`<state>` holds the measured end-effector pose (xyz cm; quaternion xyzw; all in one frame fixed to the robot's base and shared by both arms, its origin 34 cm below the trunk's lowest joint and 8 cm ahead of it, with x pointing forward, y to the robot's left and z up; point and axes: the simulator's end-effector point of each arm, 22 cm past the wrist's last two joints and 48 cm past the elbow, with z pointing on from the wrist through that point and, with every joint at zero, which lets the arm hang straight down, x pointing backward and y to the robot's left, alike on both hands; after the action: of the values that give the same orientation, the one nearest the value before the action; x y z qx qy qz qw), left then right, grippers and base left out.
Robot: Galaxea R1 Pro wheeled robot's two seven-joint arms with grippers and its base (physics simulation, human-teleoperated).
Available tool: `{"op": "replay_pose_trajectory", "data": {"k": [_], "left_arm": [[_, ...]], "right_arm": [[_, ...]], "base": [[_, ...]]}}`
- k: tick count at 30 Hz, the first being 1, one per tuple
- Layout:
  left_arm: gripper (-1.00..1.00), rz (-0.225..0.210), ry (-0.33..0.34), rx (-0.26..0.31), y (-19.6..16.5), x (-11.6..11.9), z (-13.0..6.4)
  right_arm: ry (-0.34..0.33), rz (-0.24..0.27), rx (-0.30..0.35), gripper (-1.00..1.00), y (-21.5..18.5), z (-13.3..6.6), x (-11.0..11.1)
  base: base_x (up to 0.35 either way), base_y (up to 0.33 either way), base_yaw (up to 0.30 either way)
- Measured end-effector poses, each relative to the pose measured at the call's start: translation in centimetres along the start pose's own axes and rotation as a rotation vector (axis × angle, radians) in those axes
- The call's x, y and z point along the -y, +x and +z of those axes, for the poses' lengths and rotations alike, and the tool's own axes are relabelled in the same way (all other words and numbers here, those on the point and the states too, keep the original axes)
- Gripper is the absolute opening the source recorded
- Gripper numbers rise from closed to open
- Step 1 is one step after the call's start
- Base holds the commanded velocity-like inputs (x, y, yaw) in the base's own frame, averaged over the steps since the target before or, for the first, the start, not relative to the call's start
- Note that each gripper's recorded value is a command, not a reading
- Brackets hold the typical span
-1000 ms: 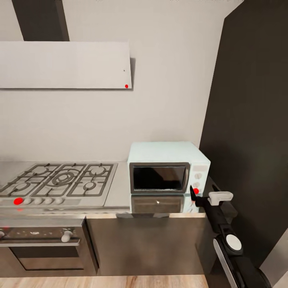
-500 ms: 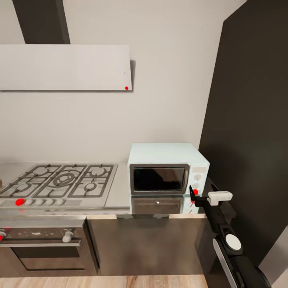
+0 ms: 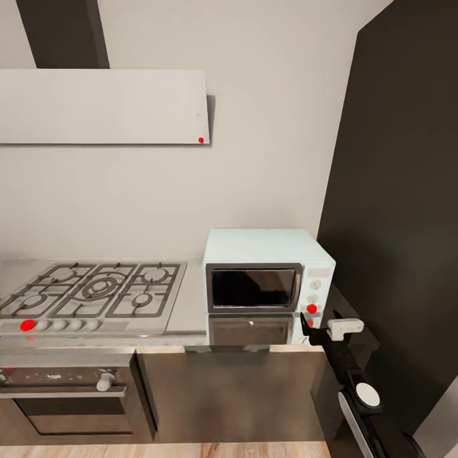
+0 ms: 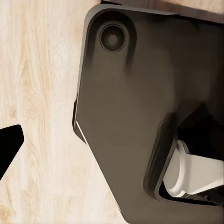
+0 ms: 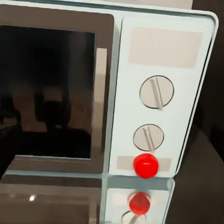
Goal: In the kitchen, take the popcorn bag from the countertop, put it into the microwave, and heat it until the popcorn is cooked so the cooked popcorn ends up inside the bag.
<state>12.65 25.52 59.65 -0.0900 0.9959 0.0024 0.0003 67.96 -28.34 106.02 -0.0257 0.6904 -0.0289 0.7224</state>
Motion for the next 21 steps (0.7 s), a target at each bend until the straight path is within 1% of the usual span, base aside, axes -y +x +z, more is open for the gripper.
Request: {"op": "replay_pose_trajectory", "data": {"k": [1, 8, 10, 15, 21], "left_arm": [[1.0, 0.0, 0.0, 0.0, 0.0, 0.0, 0.0], [1.0, 0.0, 0.0, 0.0, 0.0, 0.0, 0.0], [1.0, 0.0, 0.0, -0.001, 0.0, 0.0, 0.0], [1.0, 0.0, 0.0, 0.0, 0.0, 0.0, 0.0], [1.0, 0.0, 0.0, 0.0, 0.0, 0.0, 0.0]], "right_arm": [[-0.005, -0.002, 0.0, 1.0, 0.1, 0.0, -0.2], [-0.012, -0.002, -0.076, 1.0, 2.8, -0.3, -0.6], [-0.013, -0.002, -0.089, 1.0, 3.4, -0.4, -0.6], [-0.016, -0.004, -0.101, 1.0, 4.0, -0.5, -0.8], [-0.022, -0.005, -0.133, 1.0, 5.4, -0.8, -1.0]], "base": [[0.0, 0.0, 0.0], [0.0, 0.0, 0.0], [0.029, 0.023, 0.0], [0.167, 0.139, 0.0], [0.023, 0.019, 0.0]]}}
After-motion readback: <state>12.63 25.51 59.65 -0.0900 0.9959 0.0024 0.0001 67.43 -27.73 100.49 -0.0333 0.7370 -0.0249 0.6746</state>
